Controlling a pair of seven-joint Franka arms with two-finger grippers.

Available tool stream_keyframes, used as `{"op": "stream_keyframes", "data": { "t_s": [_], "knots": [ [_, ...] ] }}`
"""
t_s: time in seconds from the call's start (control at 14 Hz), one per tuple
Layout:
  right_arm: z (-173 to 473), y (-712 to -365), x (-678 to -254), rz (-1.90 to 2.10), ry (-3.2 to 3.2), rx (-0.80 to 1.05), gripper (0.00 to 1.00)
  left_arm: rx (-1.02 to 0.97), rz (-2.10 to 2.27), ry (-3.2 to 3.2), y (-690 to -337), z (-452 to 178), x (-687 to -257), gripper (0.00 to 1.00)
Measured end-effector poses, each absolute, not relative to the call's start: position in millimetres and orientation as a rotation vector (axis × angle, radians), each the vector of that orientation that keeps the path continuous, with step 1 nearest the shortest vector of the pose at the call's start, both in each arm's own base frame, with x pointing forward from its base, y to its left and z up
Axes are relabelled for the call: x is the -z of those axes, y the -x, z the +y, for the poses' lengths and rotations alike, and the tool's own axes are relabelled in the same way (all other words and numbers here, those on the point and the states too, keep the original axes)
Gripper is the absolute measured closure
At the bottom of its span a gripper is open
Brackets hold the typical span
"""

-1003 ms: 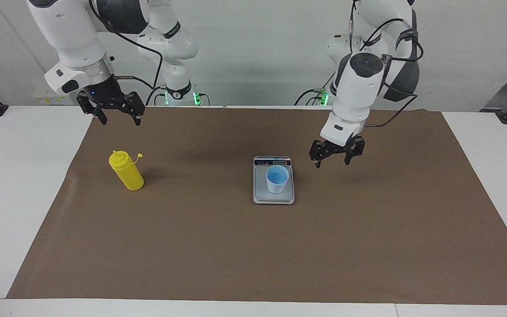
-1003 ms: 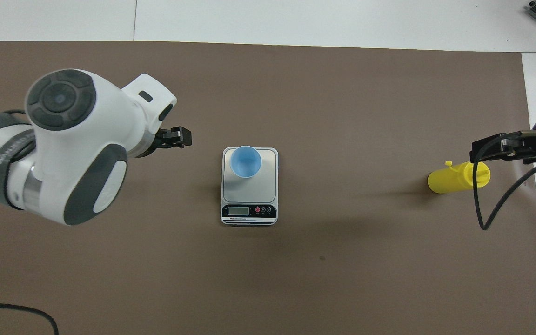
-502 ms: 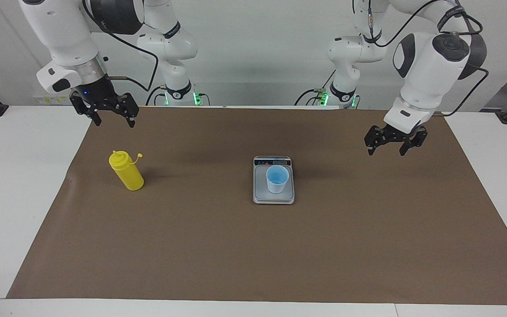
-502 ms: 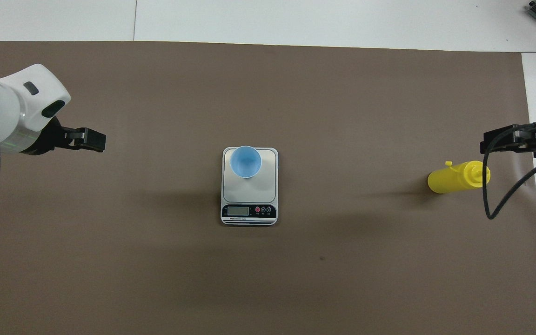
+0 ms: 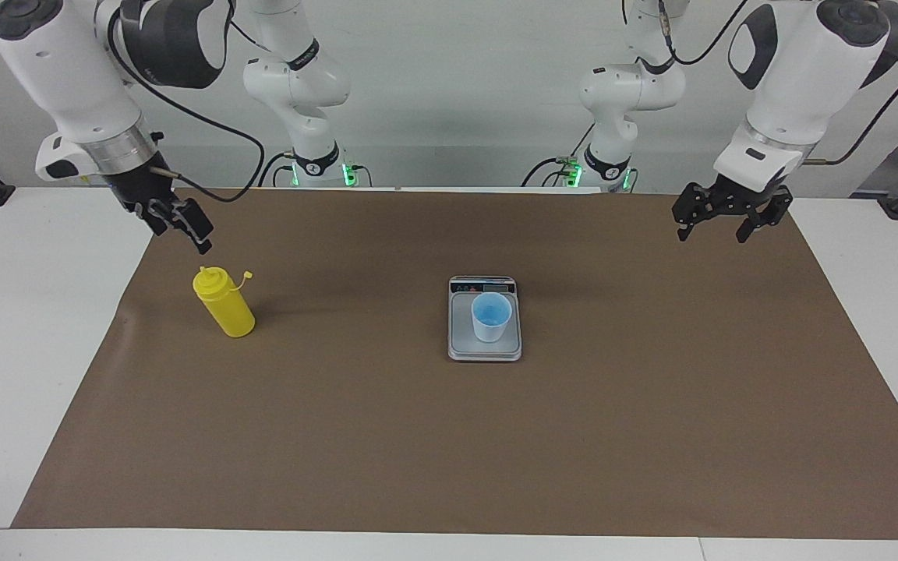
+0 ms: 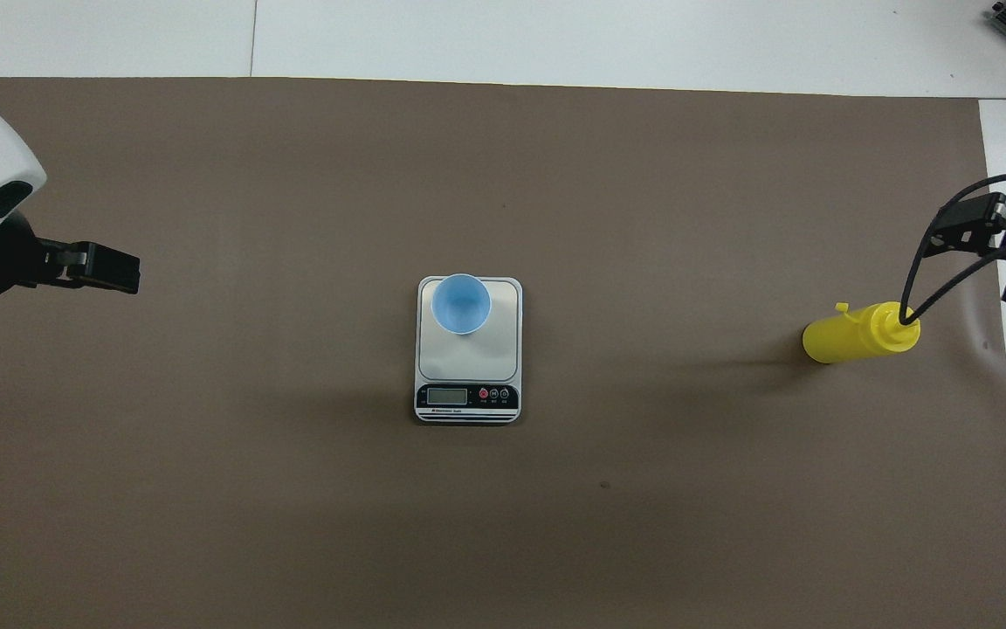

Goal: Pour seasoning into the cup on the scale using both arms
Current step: 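Withdraw the left gripper while the right gripper reaches the yellow bottle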

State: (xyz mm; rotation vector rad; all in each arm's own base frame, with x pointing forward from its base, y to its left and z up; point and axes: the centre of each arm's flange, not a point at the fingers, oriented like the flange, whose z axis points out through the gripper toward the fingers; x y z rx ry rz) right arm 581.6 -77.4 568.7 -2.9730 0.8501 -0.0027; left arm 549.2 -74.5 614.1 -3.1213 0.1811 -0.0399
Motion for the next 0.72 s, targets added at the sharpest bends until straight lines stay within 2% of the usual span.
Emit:
{"op": "stream_keyframes", "data": {
  "t_s": [0.43,0.72],
  "knots": [
    [-143.5,-602.8,-493.1,1.206,2.797,-0.147,0.00,0.003,0.248,3.116,-549.3,-50.1,-617.0,0.00],
    [-169.8,-608.1,-439.5,1.289,2.754,-0.274,0.00,-0.005,0.234,3.117,-549.1,-46.4,-616.6,0.00]
  ]
}}
